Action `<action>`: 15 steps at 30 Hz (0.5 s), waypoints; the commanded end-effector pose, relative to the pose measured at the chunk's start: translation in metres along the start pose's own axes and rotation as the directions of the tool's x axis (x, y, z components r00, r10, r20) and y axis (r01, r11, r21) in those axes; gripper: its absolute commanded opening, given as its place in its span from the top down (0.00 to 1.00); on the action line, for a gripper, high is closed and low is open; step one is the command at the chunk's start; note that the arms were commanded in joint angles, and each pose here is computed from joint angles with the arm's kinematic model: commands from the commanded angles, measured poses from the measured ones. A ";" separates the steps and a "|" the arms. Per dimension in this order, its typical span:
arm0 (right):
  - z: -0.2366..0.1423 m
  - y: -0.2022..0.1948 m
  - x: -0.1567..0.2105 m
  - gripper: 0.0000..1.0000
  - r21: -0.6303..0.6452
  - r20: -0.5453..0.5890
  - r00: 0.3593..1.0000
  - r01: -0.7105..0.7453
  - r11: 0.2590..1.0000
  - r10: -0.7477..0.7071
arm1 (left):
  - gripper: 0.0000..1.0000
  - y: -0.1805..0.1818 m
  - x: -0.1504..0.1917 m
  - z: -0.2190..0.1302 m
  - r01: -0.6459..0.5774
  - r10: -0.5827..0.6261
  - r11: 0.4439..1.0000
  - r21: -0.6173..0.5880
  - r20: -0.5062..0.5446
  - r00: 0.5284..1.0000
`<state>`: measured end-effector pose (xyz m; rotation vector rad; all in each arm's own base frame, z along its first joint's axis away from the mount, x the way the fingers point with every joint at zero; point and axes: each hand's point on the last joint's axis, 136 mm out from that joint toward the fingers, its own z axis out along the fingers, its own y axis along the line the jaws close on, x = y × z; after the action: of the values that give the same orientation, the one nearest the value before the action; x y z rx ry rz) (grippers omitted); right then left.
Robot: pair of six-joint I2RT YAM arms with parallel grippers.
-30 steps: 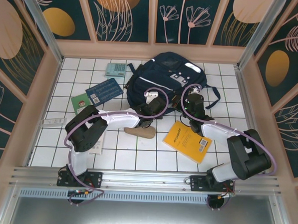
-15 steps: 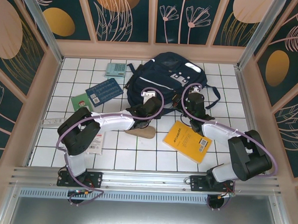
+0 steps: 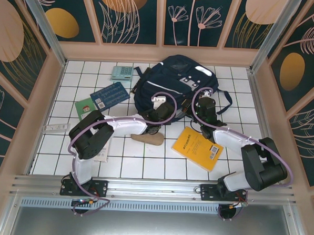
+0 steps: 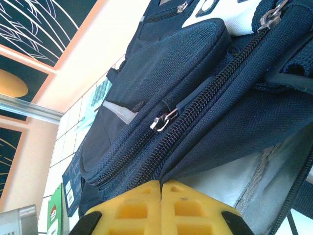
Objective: Pack books, pencil case, and school supplies into a backpack
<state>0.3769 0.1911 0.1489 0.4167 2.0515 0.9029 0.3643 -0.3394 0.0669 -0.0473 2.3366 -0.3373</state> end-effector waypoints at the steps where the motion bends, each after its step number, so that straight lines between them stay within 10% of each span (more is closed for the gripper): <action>1: -0.014 0.048 -0.035 1.00 -0.139 0.100 0.995 0.033 0.990 -0.019 | 0.73 0.015 0.005 0.007 -0.008 0.007 0.998 -0.069 -0.009 1.000; 15: -0.013 0.046 -0.036 1.00 -0.129 0.107 0.994 0.036 0.991 -0.022 | 0.82 0.027 0.012 -0.001 -0.029 0.028 0.997 -0.072 -0.016 0.999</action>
<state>0.3759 0.1911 0.1488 0.4165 2.0554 0.9025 0.3614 -0.3302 0.0602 -0.0490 2.3392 -0.2979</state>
